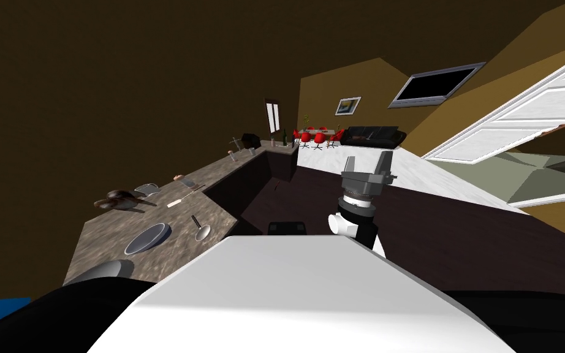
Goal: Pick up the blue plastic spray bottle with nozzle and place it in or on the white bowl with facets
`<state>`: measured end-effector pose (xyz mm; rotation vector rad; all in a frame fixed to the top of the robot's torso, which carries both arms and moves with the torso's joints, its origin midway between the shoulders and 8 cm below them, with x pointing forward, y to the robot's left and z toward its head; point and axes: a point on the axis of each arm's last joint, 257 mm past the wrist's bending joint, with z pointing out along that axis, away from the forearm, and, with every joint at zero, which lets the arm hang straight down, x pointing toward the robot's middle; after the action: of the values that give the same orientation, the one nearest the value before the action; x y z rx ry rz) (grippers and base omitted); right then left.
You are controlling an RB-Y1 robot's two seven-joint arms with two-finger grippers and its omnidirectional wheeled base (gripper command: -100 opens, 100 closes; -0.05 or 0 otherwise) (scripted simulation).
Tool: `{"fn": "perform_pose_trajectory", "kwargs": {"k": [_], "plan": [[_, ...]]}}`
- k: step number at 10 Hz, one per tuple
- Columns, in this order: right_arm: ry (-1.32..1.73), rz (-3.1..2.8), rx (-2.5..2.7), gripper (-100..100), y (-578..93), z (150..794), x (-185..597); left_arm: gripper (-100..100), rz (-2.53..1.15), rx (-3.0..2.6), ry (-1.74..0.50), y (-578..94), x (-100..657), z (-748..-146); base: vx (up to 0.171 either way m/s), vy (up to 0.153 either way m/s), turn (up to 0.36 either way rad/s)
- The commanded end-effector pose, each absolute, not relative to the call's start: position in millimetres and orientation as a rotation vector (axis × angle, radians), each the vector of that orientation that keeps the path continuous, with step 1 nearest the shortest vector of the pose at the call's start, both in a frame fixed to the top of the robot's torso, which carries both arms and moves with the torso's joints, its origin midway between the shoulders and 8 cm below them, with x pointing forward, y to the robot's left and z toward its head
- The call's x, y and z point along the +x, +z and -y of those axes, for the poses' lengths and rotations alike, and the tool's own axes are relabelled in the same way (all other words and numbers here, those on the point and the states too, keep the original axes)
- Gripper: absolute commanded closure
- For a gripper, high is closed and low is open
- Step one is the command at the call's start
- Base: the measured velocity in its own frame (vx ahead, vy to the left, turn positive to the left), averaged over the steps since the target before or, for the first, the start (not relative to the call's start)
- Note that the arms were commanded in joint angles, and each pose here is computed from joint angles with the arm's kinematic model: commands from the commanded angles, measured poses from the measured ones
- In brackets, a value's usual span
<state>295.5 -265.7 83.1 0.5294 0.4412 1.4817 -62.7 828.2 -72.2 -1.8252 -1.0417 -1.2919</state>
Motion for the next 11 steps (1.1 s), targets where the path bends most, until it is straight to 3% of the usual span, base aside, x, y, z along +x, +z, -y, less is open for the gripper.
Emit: {"fn": "perform_pose_trajectory", "kwargs": {"k": [1,5,6,10,11], "plan": [[1.482,-0.441,0.529,0,83.1,265.7,295.5,100,1.084,-1.839,-1.280,-77.0,-67.9,-826.3,0.013,0.097,-0.019],[1.482,-0.441,0.529,0,83.1,265.7,295.5,100,1.127,-1.854,-1.264,-84.0,-73.2,-823.4,0.013,0.056,-0.009],[1.482,-0.441,0.529,0,83.1,265.7,295.5,-100,1.132,-1.855,-1.263,-84.9,-73.6,-822.9,0.001,0.006,-0.001],[1.482,-0.441,0.529,0,83.1,265.7,295.5,-100,1.132,-1.855,-1.263,-84.8,-73.5,-823.0,0.000,0.000,0.000],[1.482,-0.441,0.529,0,83.1,265.7,295.5,0,1.132,-1.855,-1.263,-84.8,-73.5,-823.0,0.000,0.000,0.000]]}}
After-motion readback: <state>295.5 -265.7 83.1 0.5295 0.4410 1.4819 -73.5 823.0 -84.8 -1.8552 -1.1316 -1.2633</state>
